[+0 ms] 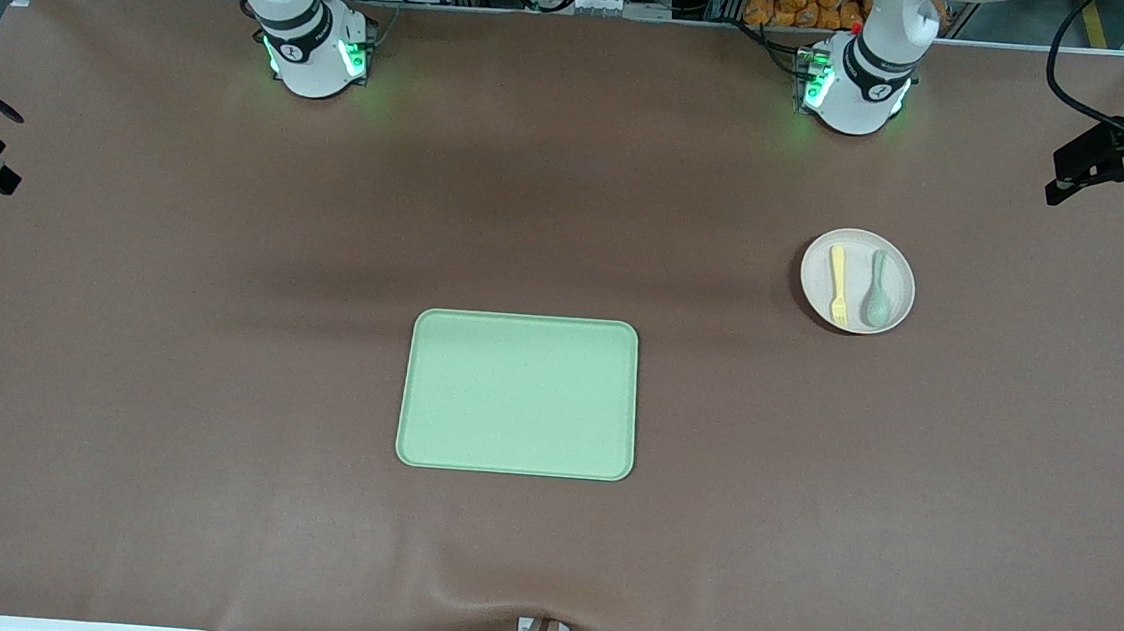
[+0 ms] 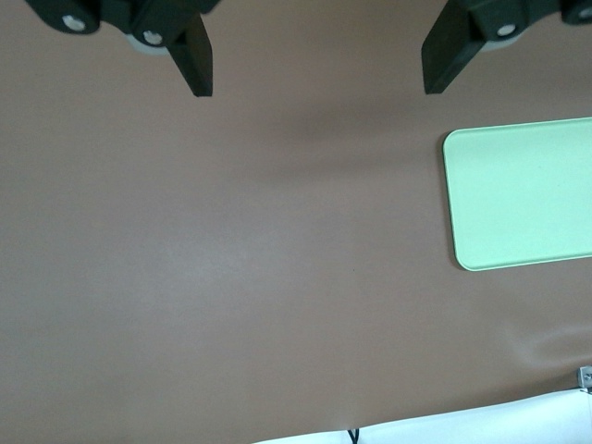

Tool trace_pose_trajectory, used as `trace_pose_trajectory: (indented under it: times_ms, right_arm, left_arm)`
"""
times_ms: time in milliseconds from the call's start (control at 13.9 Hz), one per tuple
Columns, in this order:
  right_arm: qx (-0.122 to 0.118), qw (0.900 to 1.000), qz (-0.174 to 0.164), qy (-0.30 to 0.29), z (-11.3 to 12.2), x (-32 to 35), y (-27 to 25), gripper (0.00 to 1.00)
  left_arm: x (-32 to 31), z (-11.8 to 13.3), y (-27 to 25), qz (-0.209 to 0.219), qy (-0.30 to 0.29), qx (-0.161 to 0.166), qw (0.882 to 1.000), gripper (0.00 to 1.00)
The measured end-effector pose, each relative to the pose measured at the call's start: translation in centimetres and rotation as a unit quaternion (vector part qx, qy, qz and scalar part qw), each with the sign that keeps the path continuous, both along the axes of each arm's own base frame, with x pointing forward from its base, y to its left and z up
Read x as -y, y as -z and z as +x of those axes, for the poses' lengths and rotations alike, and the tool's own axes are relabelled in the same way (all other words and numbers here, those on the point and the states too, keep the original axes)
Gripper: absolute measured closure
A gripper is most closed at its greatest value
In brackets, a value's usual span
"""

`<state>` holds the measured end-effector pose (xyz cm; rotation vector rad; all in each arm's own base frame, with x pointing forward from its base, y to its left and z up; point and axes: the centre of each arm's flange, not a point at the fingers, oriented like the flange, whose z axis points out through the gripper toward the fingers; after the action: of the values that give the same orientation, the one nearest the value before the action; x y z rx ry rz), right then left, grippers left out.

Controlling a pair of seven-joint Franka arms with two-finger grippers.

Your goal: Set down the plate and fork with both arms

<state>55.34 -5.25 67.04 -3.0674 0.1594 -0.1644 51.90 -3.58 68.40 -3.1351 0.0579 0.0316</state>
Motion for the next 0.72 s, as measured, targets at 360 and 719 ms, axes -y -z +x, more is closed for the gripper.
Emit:
trace_pose_trajectory:
  times_ms: [360,719]
  right_arm:
    - [0.0,1.0,0.0,0.0,0.0,0.0,0.0,0.0]
    - [0.0,1.0,0.0,0.0,0.0,0.0,0.0,0.0]
  left_arm:
    - [-0.1,0.0,0.0,0.0,-0.001,0.0,1.0,0.0]
    - [-0.5,1.2,1.8,0.001,-0.006,-0.017,1.0,0.0]
